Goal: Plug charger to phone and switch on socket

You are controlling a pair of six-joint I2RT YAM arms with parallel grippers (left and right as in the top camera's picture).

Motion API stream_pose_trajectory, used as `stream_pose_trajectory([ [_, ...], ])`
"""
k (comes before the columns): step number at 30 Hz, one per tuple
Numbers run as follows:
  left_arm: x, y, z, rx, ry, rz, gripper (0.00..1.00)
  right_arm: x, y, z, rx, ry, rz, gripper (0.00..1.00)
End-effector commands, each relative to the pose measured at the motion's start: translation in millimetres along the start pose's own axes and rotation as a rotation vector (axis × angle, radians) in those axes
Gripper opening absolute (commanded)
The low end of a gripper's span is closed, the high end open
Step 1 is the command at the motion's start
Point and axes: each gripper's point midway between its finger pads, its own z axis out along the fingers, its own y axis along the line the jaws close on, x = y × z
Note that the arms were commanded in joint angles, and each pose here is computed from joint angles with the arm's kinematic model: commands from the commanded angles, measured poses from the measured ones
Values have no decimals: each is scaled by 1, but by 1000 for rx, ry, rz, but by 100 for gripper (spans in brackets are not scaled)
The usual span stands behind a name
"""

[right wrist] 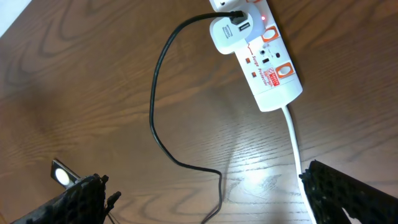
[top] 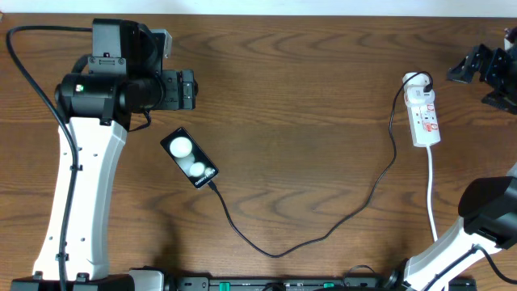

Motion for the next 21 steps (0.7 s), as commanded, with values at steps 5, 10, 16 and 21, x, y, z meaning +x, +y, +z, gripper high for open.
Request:
stream_pose_trajectory([
  [5,-2,0,-17,-13,-36,18,91,-2,-1,-2,5,-9,10,99],
  [10,10,-6,-51,-14,-83,27,91,-2,-1,-2,5,-9,10,99],
  [16,22,-10,-82,-8,-261,58,91,-2,-2,-2,5,-9,10,99],
  [21,29,-13,-97,24,-535,77,91,-2,-2,-2,5,-9,10,99],
])
